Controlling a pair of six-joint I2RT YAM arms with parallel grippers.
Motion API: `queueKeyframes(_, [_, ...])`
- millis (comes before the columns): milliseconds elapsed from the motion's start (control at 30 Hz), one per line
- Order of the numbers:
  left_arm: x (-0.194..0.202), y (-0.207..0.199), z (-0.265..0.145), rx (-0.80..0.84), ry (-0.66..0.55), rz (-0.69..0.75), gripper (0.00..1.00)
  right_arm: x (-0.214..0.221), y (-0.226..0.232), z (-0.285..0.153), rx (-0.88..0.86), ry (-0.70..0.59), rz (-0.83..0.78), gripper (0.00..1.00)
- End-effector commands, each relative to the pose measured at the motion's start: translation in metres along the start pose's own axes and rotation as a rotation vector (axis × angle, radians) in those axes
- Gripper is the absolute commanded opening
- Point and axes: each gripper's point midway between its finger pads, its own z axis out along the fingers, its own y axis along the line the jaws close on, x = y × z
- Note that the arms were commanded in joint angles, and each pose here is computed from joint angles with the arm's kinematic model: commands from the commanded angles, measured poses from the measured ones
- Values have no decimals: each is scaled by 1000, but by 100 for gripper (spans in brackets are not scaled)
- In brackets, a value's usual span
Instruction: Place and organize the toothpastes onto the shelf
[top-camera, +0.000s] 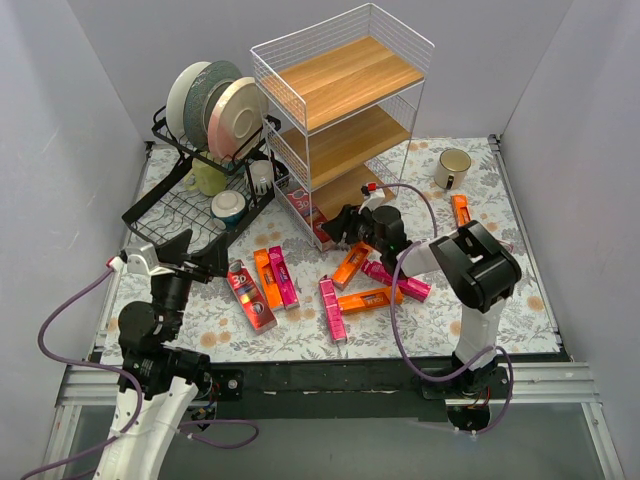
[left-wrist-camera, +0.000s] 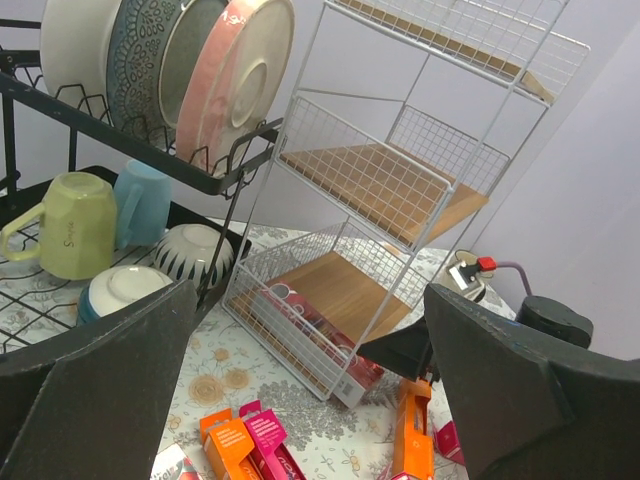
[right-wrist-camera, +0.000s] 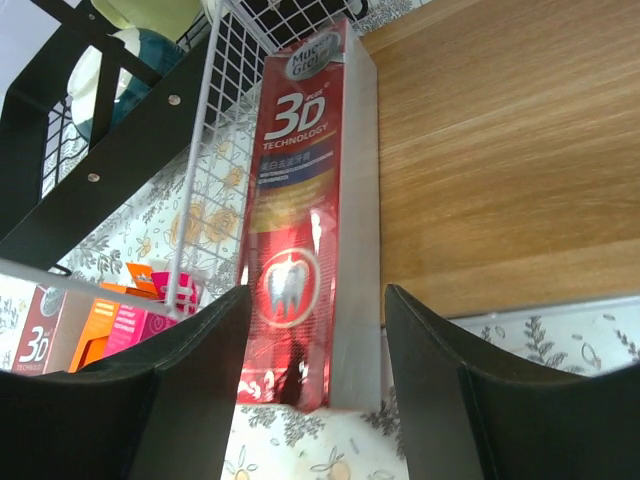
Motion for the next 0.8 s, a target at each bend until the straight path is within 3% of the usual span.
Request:
queueKeyframes(0, [11, 0, 3, 13, 35, 11, 98, -21, 19, 16, -145, -46, 5, 63])
queueKeyframes(767, [18, -1, 6, 22, 66, 19, 98, 2, 23, 50, -379, 92, -9, 49])
